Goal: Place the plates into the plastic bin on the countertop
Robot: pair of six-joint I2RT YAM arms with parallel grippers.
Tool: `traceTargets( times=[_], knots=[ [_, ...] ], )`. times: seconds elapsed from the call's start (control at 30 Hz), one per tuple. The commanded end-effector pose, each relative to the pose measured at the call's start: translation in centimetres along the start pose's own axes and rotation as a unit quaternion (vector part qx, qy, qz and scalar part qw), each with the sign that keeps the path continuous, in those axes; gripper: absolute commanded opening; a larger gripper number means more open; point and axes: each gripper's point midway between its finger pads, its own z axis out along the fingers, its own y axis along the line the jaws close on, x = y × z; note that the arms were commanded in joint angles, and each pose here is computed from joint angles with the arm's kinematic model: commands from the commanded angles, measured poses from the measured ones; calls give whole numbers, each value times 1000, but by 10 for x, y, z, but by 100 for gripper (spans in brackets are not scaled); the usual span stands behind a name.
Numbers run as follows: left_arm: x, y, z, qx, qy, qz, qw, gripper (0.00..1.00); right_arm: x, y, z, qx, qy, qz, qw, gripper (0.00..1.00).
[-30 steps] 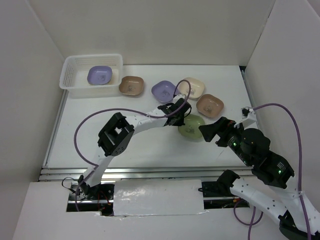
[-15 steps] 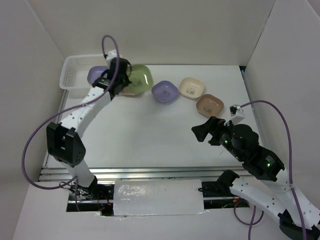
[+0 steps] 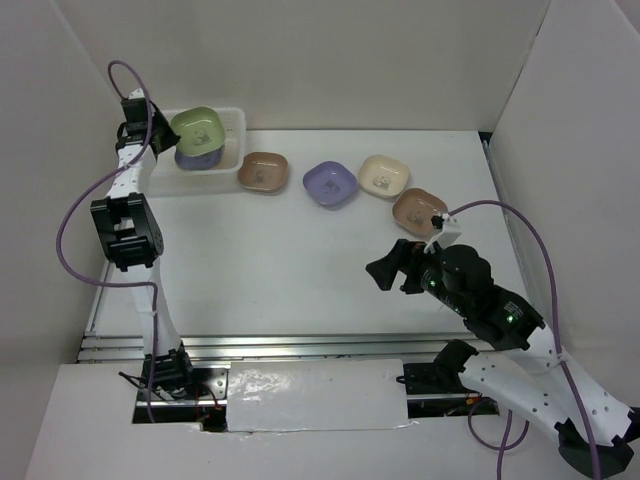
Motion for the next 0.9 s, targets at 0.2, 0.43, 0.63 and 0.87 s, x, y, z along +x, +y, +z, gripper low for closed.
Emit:
traceTargets(
  times=[0.2,0.43,0.63,0.87],
  knots=[
    [-29,21,19,46,-36,24,998,25,-8,29,12,-55,9,-28,998,100],
    [-73,-26,-28,83,-81,34,993,99,-18,25,23,-31,-4,-35,999,100],
    [-72,-95,-132,66,-95,-28,993,99,-40,-28,69,106,-54,52,991,100],
    [96,-170,-220,53,75,9,996,99,-95,-136,105,274,-77,114,952,100]
  ],
)
